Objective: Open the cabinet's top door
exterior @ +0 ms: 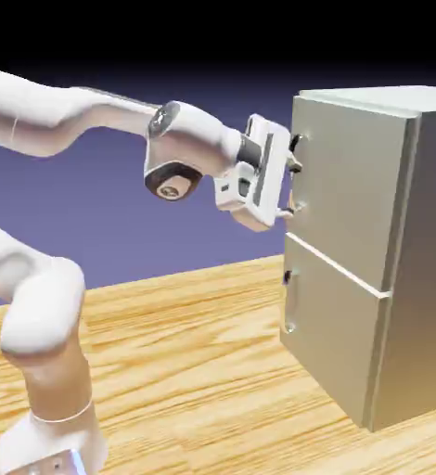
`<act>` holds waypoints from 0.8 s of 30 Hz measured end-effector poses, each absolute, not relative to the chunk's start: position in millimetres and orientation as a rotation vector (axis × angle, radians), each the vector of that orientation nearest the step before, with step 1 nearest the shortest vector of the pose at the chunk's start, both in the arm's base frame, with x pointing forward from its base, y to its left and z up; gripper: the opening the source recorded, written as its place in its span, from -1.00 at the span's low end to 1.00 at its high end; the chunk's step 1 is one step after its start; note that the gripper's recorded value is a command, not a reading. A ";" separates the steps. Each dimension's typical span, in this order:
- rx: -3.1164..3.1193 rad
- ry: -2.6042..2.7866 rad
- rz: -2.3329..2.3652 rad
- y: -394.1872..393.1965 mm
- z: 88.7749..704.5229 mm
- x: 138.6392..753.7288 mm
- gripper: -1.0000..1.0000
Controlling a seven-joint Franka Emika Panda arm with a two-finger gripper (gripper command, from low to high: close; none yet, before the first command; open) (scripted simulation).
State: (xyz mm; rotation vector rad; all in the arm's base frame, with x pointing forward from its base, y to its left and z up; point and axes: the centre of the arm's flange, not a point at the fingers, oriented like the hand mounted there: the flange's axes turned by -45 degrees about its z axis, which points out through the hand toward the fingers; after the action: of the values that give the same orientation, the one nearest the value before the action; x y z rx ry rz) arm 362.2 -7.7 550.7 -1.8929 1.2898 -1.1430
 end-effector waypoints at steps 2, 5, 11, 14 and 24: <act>-1.788 1.353 -1.112 -5.1 554.5 359.4 0.00; -1.631 1.434 -1.060 -0.2 559.0 355.4 0.00; -1.322 1.553 -0.937 13.0 563.2 349.4 0.00; -1.173 1.594 -0.867 21.2 563.0 347.5 0.00; -0.704 1.656 -0.605 53.8 551.0 348.4 0.00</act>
State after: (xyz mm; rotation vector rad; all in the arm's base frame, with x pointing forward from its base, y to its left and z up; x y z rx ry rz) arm 348.4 53.8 551.0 -0.7038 1.6557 -0.6046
